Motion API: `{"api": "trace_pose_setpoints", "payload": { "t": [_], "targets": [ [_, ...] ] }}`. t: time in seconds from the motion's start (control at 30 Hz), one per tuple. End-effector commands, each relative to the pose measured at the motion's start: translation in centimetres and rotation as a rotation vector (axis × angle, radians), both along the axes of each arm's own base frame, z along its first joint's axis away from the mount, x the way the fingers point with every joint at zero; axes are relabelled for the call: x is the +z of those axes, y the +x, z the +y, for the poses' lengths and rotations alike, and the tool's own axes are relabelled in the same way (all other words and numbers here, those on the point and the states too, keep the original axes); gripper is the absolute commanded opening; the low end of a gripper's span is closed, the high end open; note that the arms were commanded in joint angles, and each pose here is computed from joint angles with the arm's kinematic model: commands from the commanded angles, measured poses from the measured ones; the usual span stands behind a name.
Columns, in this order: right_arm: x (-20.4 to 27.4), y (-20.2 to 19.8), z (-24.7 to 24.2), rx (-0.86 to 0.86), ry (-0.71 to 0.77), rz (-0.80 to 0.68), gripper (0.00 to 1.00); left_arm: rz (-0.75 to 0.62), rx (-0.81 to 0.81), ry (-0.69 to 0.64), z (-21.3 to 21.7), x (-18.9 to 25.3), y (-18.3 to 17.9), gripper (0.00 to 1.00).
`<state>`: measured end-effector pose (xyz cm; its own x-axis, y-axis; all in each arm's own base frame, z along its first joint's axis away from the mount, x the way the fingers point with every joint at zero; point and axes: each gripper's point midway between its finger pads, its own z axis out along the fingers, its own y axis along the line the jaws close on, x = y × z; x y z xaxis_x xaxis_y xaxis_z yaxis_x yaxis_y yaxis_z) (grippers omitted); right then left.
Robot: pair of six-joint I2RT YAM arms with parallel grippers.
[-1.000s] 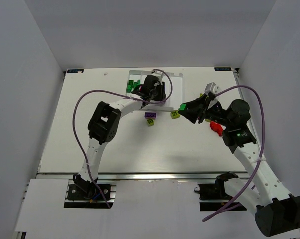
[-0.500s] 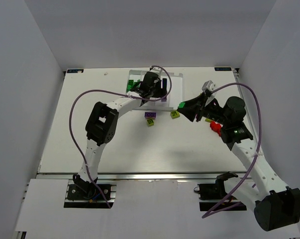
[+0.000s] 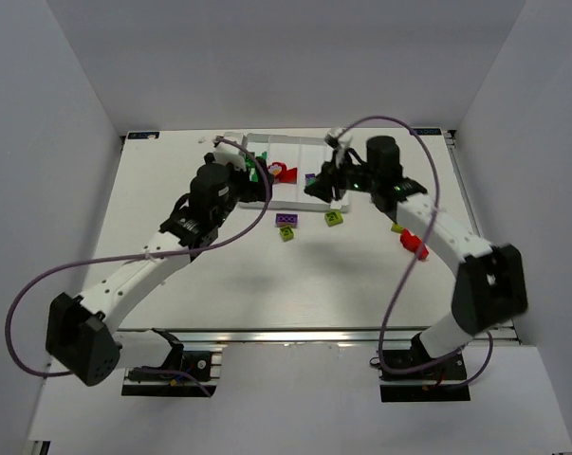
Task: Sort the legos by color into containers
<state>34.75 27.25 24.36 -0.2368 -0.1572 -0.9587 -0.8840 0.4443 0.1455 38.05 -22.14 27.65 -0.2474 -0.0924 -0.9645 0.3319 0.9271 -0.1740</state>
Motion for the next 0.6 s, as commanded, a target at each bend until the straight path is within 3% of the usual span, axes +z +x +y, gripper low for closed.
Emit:
{"api": "trace_pose_setpoints", "payload": {
  "t": [0.0,0.03,0.1,0.13,0.17,0.33,0.57],
  "targets": [
    [-3.1,3.4,2.5,0.026,-0.143,0.025,0.0,-0.029,0.004,0.005,1.3,0.7,-1.6,0.98],
    [-0.3,5.2,4.2,0.038,-0.135,-0.051,0.0,-0.017,-0.018,0.013,1.3,0.5,-2.3,0.98],
    [-4.1,8.5,7.6,0.068,-0.209,-0.003,0.0,-0.06,-0.026,0.008,2.2,1.9,-3.8,0.98],
    [-1.3,8.7,8.5,0.069,-0.192,-0.048,0.0,-0.077,-0.022,0.01,2.7,2.1,-4.2,0.98],
    [-5.6,9.6,9.4,0.08,-0.268,0.019,0.0,-0.107,-0.003,0.024,3.8,2.1,-4.9,0.98],
    [-8.5,12.9,15.5,0.079,-0.298,-0.028,0.0,-0.133,-0.032,-0.001,4.2,2.8,-6.6,0.98],
    [-9.7,15.1,17.7,0.009,-0.241,-0.065,0.0,-0.101,-0.071,-0.009,3.3,1.3,-6.7,0.98]
  ]
}}
